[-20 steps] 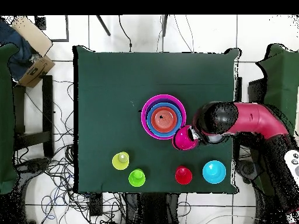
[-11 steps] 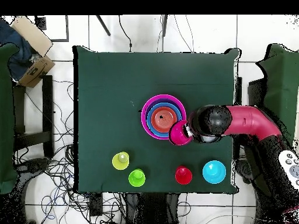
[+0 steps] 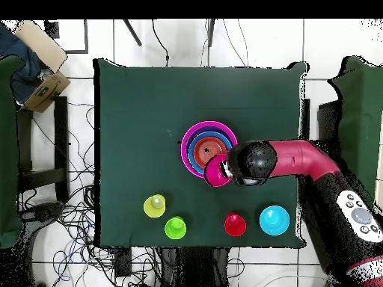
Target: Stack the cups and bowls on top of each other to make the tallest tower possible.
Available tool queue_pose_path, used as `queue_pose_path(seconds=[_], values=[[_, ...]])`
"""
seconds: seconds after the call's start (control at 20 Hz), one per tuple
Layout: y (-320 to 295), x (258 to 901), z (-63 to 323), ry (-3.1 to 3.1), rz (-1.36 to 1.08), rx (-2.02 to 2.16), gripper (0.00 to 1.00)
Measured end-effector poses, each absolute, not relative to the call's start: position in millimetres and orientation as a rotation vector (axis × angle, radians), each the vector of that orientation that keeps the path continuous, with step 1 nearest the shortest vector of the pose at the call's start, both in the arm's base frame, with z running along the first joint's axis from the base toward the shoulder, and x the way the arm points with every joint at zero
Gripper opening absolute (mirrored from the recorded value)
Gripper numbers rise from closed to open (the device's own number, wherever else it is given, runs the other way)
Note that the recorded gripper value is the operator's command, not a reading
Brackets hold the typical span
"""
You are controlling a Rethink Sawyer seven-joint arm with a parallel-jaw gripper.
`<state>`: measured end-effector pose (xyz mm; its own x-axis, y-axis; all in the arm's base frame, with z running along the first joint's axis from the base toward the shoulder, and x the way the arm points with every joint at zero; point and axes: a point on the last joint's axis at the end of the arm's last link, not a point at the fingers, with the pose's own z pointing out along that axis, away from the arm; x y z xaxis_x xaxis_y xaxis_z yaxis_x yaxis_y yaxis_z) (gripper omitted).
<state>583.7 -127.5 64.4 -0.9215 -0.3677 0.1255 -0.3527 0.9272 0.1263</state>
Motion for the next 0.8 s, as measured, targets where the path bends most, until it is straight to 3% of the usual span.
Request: queue_pose_path(seconds=[0.8], values=[[-104,567,52,-2.935,-0.138,0.605,0.0]])
